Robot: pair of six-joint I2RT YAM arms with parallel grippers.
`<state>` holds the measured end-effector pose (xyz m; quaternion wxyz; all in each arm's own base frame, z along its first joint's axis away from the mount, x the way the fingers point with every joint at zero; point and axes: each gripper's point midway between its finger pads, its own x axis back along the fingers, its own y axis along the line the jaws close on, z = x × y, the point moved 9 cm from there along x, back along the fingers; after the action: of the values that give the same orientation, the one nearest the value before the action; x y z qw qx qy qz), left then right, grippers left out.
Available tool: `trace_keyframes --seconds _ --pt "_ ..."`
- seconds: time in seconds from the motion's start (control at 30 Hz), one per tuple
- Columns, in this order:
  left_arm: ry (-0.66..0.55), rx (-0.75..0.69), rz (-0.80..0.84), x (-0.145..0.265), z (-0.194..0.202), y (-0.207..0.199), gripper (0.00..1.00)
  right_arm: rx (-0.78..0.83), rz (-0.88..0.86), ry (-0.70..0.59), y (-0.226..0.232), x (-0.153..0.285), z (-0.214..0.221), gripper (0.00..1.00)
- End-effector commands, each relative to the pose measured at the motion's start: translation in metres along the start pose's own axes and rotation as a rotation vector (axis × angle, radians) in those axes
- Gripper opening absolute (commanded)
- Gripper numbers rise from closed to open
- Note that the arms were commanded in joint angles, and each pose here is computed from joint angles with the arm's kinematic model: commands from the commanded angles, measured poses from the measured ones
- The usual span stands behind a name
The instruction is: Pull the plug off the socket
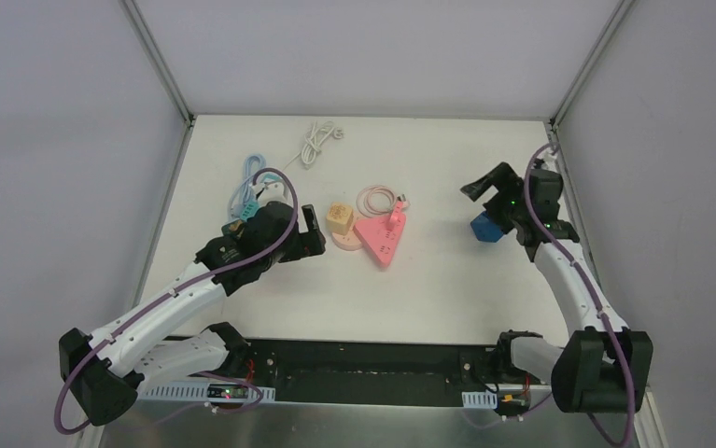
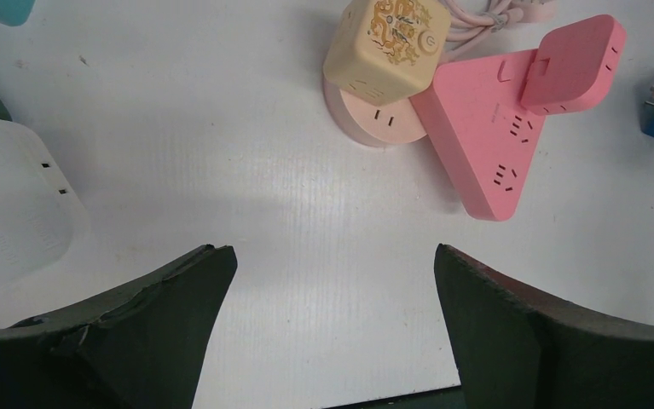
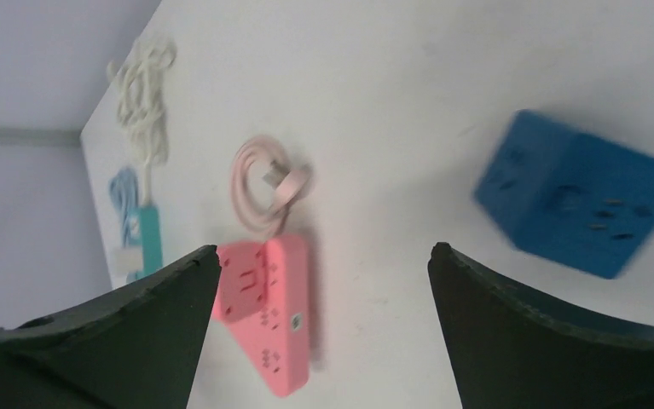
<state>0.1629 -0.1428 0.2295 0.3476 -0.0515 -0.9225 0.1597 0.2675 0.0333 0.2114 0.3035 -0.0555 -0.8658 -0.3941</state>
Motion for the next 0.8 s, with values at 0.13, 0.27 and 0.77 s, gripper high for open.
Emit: trace_keyframes --seconds 0.13,0.27,0.77 --pt "-0.056 0.046 0.045 0.002 -0.004 -0.001 0.95 0.222 -0.124 0.146 0.078 0.006 0.043 0.95" --pt "-0.062 0.047 0.031 0.004 -0.004 0.001 0.95 0.313 0.011 0.233 0.096 -0.011 0.071 0.89" --pt "0.062 0.054 0.042 -0.008 0.006 -0.009 0.93 0.470 0.227 0.318 0.136 -0.060 0.136 0.47"
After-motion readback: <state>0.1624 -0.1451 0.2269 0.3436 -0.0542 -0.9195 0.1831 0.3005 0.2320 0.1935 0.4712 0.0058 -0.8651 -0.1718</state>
